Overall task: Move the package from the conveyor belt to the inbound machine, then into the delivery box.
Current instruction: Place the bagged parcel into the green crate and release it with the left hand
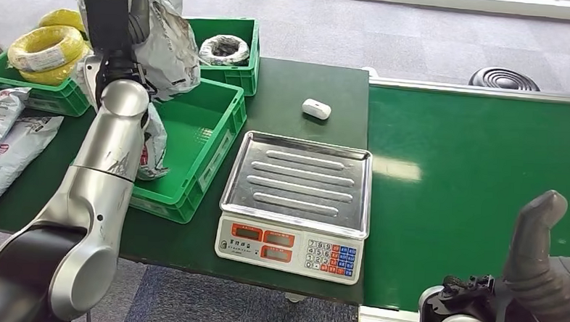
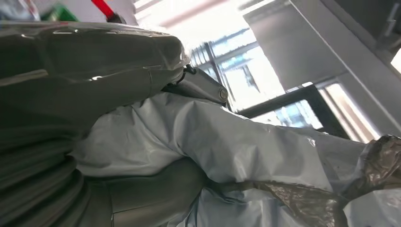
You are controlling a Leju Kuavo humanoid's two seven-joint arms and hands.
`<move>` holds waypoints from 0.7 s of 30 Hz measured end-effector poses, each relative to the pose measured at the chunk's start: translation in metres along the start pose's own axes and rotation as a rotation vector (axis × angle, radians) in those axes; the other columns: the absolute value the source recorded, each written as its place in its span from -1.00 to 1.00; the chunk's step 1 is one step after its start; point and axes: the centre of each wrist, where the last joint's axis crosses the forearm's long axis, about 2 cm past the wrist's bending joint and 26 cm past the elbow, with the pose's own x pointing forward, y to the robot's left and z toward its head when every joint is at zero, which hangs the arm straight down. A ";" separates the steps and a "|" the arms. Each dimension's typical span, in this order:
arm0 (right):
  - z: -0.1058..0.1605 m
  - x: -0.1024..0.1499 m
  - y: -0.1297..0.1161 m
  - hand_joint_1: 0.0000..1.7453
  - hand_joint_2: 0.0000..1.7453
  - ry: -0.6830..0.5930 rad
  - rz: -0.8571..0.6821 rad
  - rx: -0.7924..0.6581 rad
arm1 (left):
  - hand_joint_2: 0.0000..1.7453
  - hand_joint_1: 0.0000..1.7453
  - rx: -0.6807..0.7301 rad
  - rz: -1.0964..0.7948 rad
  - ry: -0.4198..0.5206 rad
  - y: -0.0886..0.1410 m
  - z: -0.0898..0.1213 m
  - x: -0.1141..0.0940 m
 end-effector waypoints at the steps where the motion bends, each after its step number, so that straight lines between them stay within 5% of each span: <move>1: 0.001 -0.001 0.000 -1.00 1.00 0.003 0.002 0.002 | 1.00 0.88 -0.002 -0.047 0.027 0.001 0.002 -0.008; 8: 0.006 -0.003 0.001 -1.00 1.00 0.020 0.013 0.016 | 1.00 0.78 -0.081 -0.220 0.203 0.001 0.035 -0.059; 12: 0.009 -0.004 0.000 -1.00 1.00 0.031 0.017 0.024 | 1.00 -1.00 -0.152 -0.272 0.310 0.000 0.070 -0.086; 21: 0.013 -0.005 0.000 -1.00 1.00 0.044 0.019 0.034 | 1.00 -1.00 -0.196 -0.218 0.483 0.001 0.154 -0.126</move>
